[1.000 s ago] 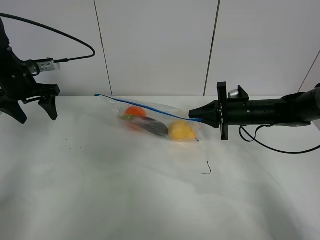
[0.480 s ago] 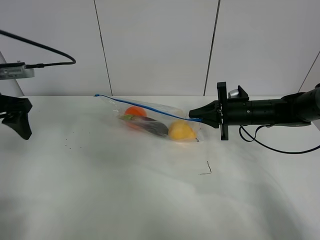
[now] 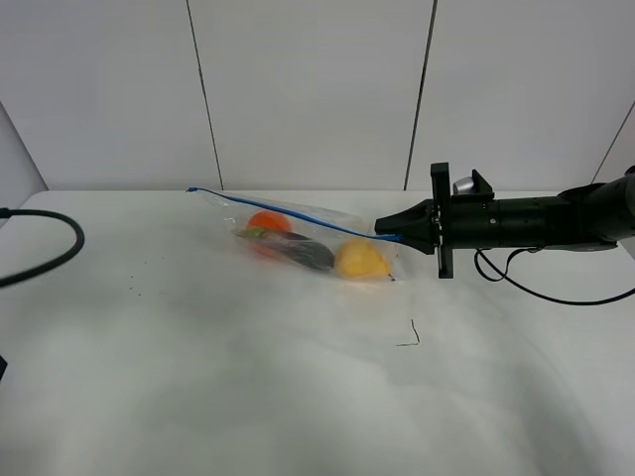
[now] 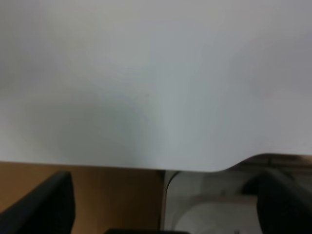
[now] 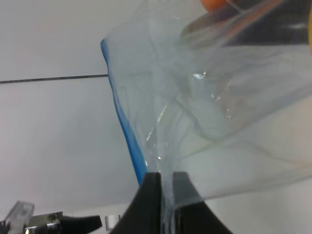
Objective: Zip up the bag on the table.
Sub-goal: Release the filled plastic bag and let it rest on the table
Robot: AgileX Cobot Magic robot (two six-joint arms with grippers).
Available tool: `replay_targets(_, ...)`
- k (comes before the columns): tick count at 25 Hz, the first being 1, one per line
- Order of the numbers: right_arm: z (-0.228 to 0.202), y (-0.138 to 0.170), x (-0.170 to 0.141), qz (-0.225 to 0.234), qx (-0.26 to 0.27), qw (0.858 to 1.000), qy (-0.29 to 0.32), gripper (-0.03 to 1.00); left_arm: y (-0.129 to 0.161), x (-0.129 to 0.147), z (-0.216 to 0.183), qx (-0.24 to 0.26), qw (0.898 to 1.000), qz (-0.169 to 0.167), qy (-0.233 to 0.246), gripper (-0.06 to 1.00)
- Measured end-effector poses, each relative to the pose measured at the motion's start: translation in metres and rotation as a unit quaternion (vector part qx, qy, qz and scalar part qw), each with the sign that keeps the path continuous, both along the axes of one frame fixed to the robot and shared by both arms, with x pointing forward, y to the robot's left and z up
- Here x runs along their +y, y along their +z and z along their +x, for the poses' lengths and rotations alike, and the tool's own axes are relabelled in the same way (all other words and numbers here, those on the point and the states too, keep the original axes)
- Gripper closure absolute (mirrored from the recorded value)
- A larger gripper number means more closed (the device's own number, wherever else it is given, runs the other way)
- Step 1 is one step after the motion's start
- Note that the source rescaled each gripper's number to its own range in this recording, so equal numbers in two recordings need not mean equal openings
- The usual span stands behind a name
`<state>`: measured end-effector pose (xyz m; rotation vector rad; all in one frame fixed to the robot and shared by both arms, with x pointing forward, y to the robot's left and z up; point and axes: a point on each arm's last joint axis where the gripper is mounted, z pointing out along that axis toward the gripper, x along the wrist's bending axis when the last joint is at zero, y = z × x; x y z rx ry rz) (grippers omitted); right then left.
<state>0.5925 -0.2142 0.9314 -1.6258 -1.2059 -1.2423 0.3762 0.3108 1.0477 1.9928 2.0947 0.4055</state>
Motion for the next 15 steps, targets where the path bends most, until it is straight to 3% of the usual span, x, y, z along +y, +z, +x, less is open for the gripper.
replay_targets(8,0.000,0.000,0.000,0.000,0.000,1.000,0.000,0.97,-0.013,-0.005,-0.060,-0.107,0.994,0.002,-0.019,-0.05)
replay_targets(15,0.000,0.000,0.000,0.000,0.000,1.000,0.000,0.97,0.000,-0.007,-0.095,-0.222,0.975,0.008,-0.023,-0.05)
